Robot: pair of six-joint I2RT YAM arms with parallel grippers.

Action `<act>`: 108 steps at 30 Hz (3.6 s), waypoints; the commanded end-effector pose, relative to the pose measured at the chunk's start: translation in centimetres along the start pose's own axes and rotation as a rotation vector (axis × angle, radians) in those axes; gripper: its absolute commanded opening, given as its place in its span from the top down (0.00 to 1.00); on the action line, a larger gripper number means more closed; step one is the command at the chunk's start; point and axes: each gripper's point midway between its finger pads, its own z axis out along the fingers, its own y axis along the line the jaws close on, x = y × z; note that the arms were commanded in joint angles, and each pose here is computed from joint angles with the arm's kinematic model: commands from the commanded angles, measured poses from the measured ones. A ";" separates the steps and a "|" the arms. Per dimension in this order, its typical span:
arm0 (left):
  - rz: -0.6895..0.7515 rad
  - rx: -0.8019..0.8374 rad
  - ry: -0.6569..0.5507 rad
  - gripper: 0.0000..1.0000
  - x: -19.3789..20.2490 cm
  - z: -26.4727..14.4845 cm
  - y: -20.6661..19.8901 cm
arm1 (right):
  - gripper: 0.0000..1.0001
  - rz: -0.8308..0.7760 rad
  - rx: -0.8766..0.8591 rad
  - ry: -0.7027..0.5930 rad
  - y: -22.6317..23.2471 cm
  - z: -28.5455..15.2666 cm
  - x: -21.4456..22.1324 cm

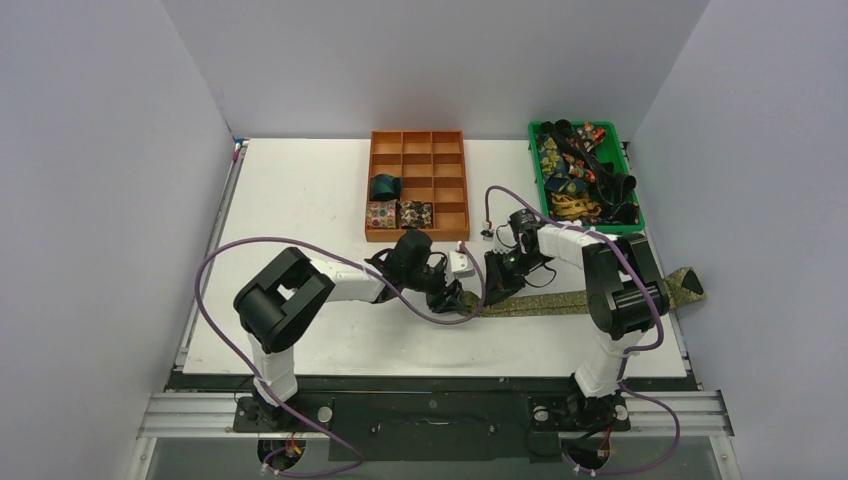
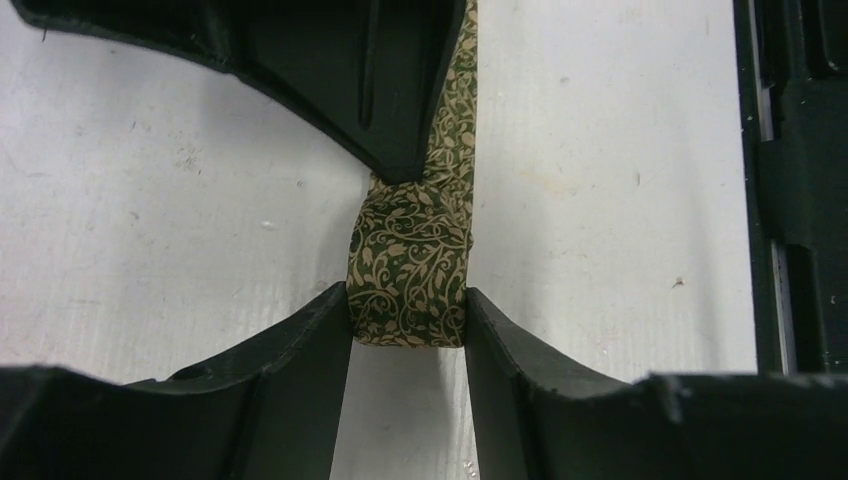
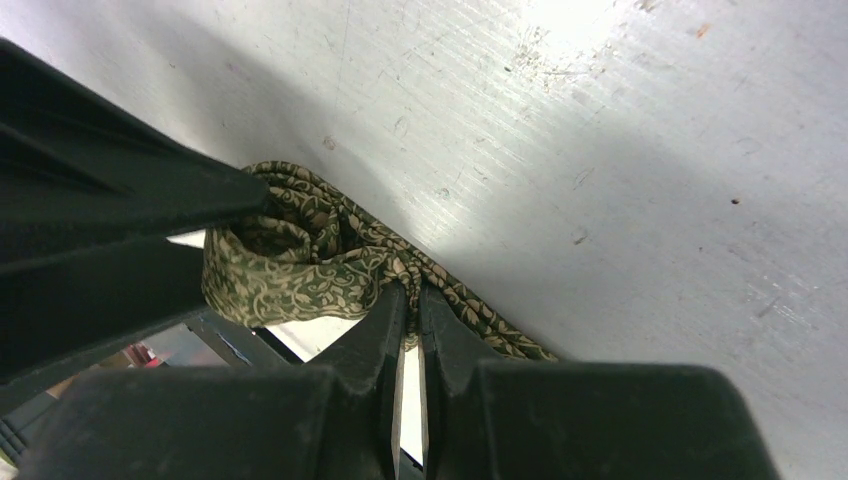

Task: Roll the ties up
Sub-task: Roll the tie at the center of the board.

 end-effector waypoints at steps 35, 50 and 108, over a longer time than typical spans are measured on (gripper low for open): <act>0.032 -0.052 0.285 0.68 7.2 3.1 0.1 | 0.71 0.020 -0.168 -0.166 3.1 -5.4 -2.4; 0.035 -0.053 0.282 0.67 6.7 3.2 0.2 | 0.68 0.033 -0.130 -0.062 2.5 -1.3 -1.5; 0.230 -0.008 -0.090 0.39 1.0 2.6 0.4 | 0.99 -0.088 -0.122 -0.020 2.9 0.6 -1.8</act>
